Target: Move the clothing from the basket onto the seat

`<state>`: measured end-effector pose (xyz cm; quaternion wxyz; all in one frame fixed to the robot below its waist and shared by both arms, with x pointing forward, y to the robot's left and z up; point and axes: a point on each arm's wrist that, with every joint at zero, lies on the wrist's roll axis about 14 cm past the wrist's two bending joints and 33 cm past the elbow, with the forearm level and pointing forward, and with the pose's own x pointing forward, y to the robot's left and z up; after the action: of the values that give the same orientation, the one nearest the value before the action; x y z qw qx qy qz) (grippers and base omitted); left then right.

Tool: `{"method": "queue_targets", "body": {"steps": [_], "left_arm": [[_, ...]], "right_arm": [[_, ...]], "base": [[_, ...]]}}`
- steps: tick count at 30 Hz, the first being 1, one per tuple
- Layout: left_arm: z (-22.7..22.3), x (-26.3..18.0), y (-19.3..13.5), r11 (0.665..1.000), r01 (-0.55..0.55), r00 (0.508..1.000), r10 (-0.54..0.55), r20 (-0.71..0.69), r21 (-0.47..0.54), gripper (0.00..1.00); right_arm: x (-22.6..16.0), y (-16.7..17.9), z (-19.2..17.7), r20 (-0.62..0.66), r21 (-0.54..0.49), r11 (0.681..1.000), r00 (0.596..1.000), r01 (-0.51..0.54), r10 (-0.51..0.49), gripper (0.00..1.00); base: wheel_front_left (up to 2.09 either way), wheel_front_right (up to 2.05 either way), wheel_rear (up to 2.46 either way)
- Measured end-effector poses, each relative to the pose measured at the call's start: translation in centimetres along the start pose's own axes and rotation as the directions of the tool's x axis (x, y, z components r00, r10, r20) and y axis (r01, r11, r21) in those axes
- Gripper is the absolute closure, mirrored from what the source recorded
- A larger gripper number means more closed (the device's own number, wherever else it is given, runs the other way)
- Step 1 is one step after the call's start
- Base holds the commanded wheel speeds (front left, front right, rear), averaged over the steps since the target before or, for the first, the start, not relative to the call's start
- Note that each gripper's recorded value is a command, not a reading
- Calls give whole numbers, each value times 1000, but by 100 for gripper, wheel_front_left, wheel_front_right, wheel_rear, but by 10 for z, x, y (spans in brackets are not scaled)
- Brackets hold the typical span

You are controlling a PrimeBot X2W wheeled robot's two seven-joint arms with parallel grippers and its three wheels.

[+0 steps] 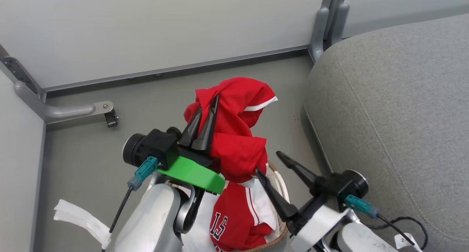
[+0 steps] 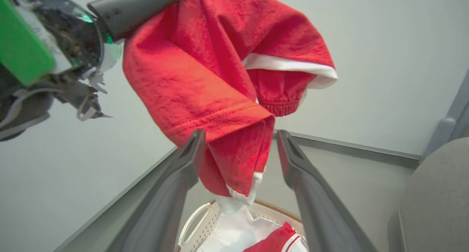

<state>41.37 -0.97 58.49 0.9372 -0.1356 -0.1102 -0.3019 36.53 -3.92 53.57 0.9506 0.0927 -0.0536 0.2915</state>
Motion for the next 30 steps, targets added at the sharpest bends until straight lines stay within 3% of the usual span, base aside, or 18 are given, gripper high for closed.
{"method": "queue_targets", "body": {"steps": [8,16,23,24,25,30], "left_arm": [[6,6,-16,999,42,999,-42,17,-29,100],[7,5,-30,996,75,997,-74,19,-54,100],[9,1,-39,992,96,995,-95,19,-78,100],[10,0,-41,992,99,995,-98,20,-78,100],[11,-1,-42,991,100,995,-99,20,-84,100],[9,-7,-40,992,82,997,-81,12,-91,100]], "right_arm": [[31,39,10,3,-89,978,981,-191,192,0],[61,40,16,7,-198,959,978,-203,208,0],[70,35,5,-27,-219,960,985,-173,172,0],[70,35,2,-34,-214,962,985,-172,169,25],[71,36,0,-40,-207,963,985,-173,168,100],[74,38,6,-20,-168,972,987,-164,162,100]], "base": [[0,0,0],[0,0,0],[0,0,0],[0,0,0],[0,0,0],[0,0,0]]}}
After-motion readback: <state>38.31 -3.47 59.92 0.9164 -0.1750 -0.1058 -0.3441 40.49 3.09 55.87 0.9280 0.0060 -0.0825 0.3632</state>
